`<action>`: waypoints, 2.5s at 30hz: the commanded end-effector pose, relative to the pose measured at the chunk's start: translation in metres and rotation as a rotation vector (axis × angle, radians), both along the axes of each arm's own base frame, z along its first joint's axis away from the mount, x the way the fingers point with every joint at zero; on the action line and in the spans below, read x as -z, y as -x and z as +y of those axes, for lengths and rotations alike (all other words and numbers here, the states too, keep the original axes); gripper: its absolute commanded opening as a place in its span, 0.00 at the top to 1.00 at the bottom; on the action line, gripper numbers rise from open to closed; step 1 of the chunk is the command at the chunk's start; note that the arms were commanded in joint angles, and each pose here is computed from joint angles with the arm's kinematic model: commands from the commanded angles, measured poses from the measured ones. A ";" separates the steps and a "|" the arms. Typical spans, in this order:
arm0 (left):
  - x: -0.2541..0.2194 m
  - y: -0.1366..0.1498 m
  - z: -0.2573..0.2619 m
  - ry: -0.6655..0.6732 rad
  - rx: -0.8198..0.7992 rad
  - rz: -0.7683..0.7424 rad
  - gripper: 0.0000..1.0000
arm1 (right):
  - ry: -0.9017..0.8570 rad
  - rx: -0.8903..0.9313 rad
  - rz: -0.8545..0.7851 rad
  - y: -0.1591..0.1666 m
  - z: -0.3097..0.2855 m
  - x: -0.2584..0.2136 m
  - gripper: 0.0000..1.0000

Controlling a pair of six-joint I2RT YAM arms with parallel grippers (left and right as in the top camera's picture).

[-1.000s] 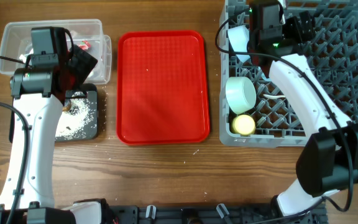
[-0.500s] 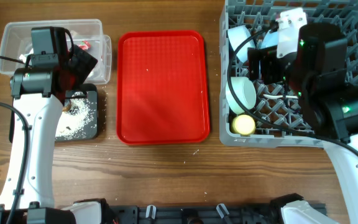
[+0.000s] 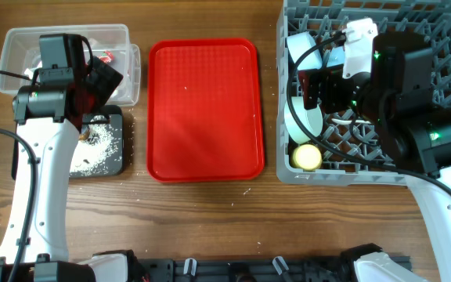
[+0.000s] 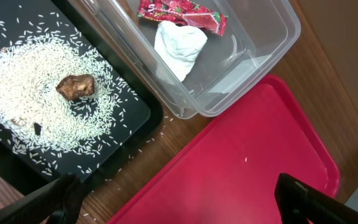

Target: Sort waste into correct bins and load items into the dishwasher rack

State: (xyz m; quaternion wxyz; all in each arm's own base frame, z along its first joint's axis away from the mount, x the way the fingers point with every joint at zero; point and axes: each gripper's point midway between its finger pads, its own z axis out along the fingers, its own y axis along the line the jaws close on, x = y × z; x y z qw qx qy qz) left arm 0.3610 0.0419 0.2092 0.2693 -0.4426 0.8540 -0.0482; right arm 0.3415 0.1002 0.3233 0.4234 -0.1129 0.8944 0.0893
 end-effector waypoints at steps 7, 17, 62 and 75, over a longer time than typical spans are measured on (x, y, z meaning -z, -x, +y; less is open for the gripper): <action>-0.011 0.000 0.001 -0.003 0.001 -0.030 0.00 | -0.008 0.102 -0.144 0.011 -0.037 -0.038 0.00; -0.011 0.000 0.001 -0.003 0.001 -0.030 0.00 | -0.071 0.225 -0.534 0.059 -0.086 0.020 0.00; -0.040 0.008 0.009 -0.080 0.017 -0.135 0.00 | -0.183 0.291 -0.658 0.095 -0.091 0.148 0.00; 0.014 0.104 -0.021 -0.387 0.387 -0.707 0.00 | -0.183 0.290 -0.658 0.095 -0.091 0.148 0.00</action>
